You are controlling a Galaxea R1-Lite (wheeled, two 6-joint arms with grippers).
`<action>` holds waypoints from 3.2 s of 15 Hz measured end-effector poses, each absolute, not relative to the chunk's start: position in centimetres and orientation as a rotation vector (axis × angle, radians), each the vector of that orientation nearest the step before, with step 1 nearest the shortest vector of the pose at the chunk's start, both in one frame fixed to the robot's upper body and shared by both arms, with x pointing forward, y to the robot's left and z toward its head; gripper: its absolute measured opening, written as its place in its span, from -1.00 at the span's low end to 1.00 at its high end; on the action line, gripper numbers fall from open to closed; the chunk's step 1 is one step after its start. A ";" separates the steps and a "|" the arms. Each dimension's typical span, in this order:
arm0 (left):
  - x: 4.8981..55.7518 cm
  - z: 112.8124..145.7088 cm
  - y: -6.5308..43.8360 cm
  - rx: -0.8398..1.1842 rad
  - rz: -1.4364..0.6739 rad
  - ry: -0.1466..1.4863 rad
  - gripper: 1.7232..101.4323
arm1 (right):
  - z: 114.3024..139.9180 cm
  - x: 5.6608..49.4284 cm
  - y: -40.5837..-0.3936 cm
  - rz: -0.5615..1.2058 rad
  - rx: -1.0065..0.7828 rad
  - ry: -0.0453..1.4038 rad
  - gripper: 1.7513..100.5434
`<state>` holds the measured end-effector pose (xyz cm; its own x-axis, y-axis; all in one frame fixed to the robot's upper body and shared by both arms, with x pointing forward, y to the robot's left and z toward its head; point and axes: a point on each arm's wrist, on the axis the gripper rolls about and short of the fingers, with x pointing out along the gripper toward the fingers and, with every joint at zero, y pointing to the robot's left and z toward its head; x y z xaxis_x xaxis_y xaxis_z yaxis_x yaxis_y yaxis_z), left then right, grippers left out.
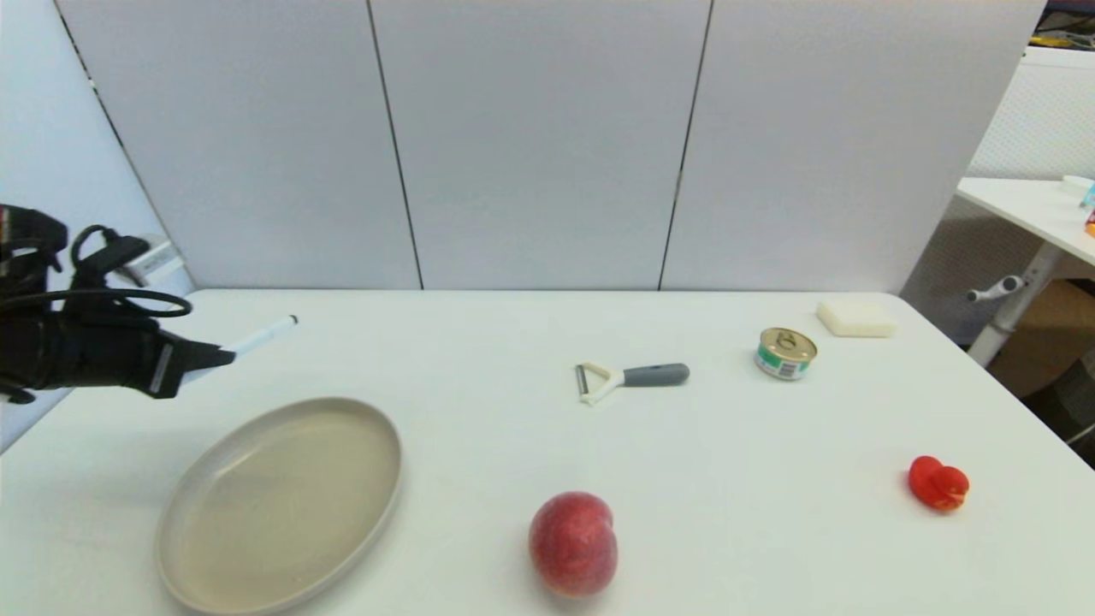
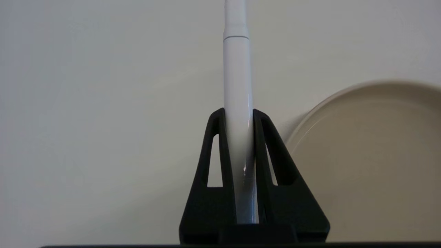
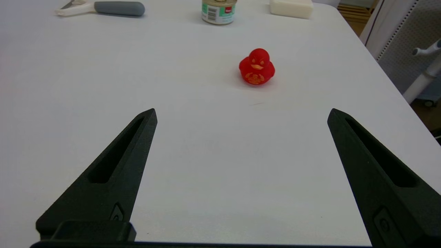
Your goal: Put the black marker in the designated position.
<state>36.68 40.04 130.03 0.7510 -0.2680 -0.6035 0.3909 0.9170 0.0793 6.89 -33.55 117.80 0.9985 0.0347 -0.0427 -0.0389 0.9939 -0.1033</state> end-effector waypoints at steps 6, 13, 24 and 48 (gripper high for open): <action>29.5 127.4 43.9 0.102 -0.130 0.678 -0.77 | 117.8 6.9 -33.5 0.036 -0.104 0.041 0.95; 26.8 123.3 44.0 0.076 -0.065 0.680 -0.77 | 117.8 6.9 -33.6 0.036 -0.103 0.041 0.95; 27.6 121.3 44.4 0.050 -0.079 0.719 -0.46 | 117.8 6.9 -33.5 0.037 -0.104 0.041 0.95; 13.3 140.9 32.3 0.214 -0.558 0.214 0.86 | 117.8 6.9 -33.5 0.037 -0.104 0.041 0.95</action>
<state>13.26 32.27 140.95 0.8276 -0.4989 -0.2575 0.5431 0.8275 0.1422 6.89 -33.55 117.79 0.9985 0.0347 -0.0429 -0.0389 0.9939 -0.1027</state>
